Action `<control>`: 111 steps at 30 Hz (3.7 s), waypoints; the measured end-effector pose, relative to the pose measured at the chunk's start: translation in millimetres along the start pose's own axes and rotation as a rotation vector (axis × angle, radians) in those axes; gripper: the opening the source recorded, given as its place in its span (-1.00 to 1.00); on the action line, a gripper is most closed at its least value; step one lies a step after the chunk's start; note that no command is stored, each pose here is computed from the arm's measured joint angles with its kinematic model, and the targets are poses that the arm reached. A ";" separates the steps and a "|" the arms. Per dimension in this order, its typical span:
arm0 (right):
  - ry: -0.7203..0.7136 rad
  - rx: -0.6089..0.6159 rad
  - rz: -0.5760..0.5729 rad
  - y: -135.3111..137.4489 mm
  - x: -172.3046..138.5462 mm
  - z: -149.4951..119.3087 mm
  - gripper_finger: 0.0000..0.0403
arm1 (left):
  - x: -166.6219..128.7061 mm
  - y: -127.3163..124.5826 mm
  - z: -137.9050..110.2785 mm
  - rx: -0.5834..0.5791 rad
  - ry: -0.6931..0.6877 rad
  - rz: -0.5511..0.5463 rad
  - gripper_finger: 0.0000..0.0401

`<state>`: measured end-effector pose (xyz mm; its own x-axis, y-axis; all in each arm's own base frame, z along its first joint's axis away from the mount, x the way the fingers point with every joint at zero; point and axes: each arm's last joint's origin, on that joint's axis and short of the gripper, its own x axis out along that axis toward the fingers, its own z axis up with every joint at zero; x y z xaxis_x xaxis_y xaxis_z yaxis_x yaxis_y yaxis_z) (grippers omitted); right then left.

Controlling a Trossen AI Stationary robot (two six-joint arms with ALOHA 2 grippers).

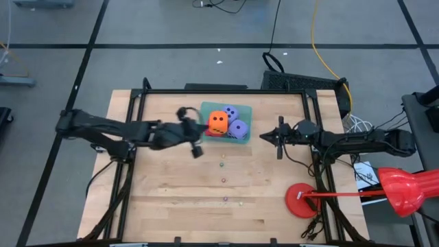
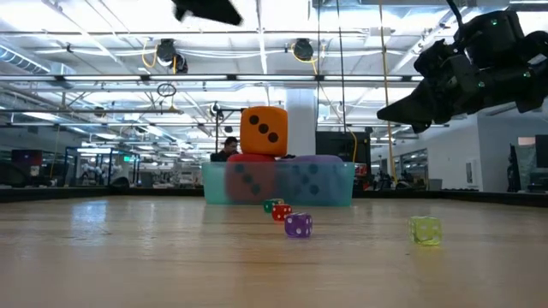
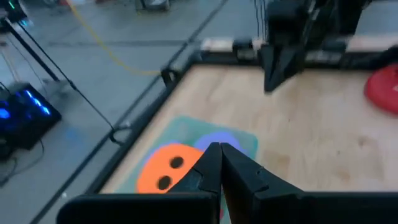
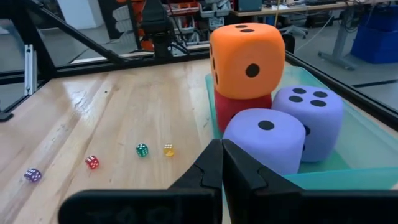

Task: Pick & Place Dice
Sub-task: Put the small light green dice into the blue bin

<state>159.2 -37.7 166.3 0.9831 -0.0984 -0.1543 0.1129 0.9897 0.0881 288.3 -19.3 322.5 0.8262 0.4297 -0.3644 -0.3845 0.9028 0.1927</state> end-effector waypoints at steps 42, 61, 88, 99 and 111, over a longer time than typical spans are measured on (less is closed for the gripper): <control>-0.096 0.026 -0.027 -19.8 -37.9 16.7 -1.00 | -79.2 73.3 -185.9 -0.268 -0.477 -0.258 -0.98; -0.235 0.010 -0.127 -14.2 -59.7 4.7 -1.00 | -74.8 59.7 -206.4 -0.284 -0.414 -0.207 -0.98; -0.268 0.008 -0.084 -12.3 -61.4 5.7 -1.00 | -72.6 54.0 -214.8 -0.283 -0.313 -0.334 -0.90; -0.268 -0.004 -0.085 -12.3 -61.3 5.6 -1.00 | -75.8 55.2 -206.6 -0.450 -0.372 -0.386 -0.84; -0.256 -0.038 0.170 -4.6 -61.9 6.4 -1.00 | -76.5 50.1 -209.4 -0.236 -0.365 -0.504 -0.84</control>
<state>98.8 -36.9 181.7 0.9923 0.0505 0.1127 -0.0568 0.9970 0.0534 119.6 -2.9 169.1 0.9989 -0.0428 -0.0175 0.0400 0.9893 -0.1403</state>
